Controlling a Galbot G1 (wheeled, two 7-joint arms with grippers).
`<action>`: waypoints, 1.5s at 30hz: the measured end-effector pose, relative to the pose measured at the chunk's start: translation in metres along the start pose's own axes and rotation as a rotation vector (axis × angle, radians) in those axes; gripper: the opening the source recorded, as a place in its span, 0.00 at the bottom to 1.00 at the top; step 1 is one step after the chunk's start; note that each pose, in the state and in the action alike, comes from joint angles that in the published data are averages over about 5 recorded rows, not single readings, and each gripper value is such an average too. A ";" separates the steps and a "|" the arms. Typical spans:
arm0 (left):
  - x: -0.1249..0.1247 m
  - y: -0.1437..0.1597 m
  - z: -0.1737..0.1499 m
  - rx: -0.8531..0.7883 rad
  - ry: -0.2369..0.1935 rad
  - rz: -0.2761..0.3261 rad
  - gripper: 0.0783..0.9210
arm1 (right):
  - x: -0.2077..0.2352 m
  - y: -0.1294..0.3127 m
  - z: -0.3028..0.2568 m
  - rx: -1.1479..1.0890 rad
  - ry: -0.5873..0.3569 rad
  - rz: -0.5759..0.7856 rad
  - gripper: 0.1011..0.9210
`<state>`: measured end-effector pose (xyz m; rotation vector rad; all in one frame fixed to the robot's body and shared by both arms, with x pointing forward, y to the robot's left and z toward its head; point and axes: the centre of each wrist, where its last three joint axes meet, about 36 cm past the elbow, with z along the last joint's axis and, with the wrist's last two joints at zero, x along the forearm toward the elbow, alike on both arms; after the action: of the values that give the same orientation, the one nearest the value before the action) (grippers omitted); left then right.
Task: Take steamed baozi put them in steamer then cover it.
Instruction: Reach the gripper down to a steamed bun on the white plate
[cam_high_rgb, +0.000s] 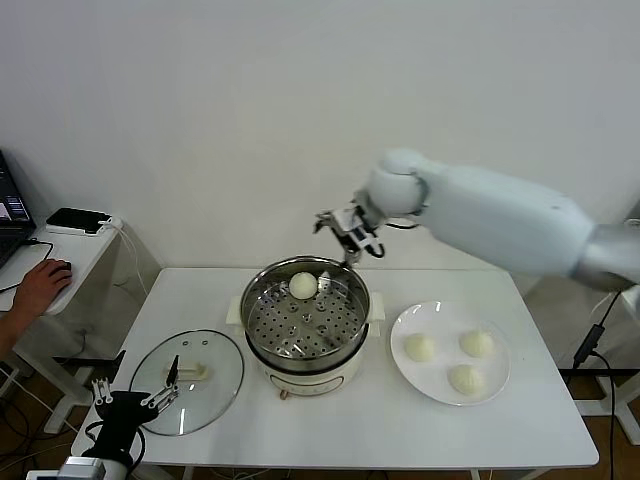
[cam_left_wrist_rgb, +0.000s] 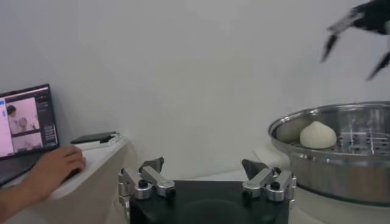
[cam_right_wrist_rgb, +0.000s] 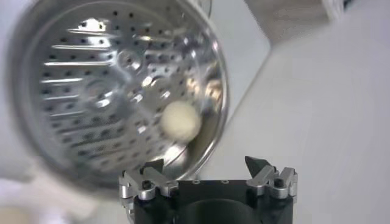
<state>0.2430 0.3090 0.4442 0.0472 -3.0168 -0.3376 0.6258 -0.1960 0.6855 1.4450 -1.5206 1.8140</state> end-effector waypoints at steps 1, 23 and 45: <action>-0.001 0.000 -0.001 0.000 -0.002 0.002 0.88 | 0.003 0.009 0.009 -0.027 0.008 -0.006 0.88; -0.003 0.000 -0.004 -0.001 -0.004 0.003 0.88 | -0.055 0.166 0.110 -0.274 0.112 -0.205 0.88; -0.004 0.006 0.005 -0.002 0.019 -0.024 0.88 | -0.149 0.156 0.098 -0.273 0.120 -0.248 0.88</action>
<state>0.2462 0.3163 0.4405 0.0857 -2.9989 -0.3408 0.6095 -0.2900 0.4685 1.3031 -1.3973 1.4589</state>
